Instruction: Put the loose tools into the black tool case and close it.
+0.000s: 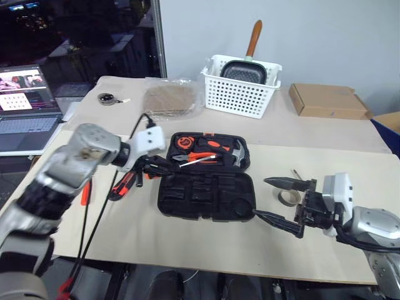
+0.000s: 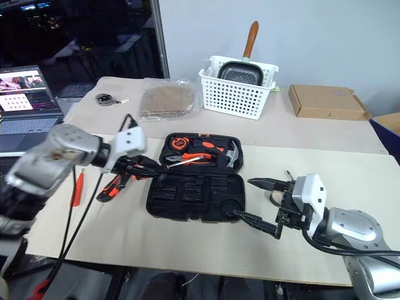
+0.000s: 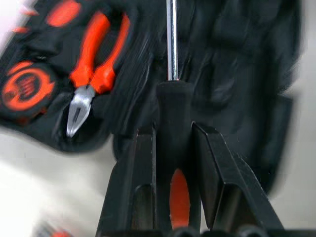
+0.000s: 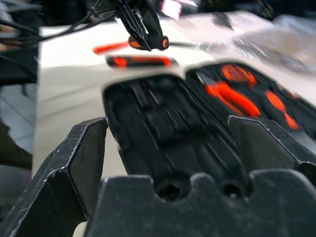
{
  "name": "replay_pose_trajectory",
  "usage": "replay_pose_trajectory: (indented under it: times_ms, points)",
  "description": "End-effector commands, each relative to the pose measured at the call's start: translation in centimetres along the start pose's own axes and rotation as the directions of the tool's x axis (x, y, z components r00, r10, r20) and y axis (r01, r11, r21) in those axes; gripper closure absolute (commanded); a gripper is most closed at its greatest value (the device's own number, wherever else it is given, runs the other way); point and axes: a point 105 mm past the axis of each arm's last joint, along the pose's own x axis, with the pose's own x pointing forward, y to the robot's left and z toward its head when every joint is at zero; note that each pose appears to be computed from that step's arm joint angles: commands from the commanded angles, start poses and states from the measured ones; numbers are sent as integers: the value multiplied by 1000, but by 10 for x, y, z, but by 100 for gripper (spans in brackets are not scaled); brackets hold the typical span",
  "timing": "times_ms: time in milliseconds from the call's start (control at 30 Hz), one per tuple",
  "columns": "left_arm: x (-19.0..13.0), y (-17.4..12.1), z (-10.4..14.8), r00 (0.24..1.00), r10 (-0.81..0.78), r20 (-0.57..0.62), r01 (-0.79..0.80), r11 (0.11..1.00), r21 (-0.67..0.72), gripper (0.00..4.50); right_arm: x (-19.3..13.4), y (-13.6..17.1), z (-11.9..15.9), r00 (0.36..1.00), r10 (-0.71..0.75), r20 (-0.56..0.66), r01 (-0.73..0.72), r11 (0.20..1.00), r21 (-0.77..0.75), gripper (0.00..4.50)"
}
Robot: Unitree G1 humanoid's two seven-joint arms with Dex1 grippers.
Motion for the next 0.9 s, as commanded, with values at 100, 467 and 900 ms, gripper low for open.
replay_pose_trajectory:
  times_ms: [100,467,900]
  points:
    - [23,19,8,994,-57,-98,73,984,162,385,-15,-4,11,997,-75,-3,75,994,-76,0]
    - [51,27,9,986,-97,-133,118,980,157,385,-30,-1,6,993,-110,-44,107,992,-71,0]
    - [58,20,12,984,-117,-137,128,989,75,385,-31,-12,11,991,-122,-61,115,988,-100,0]
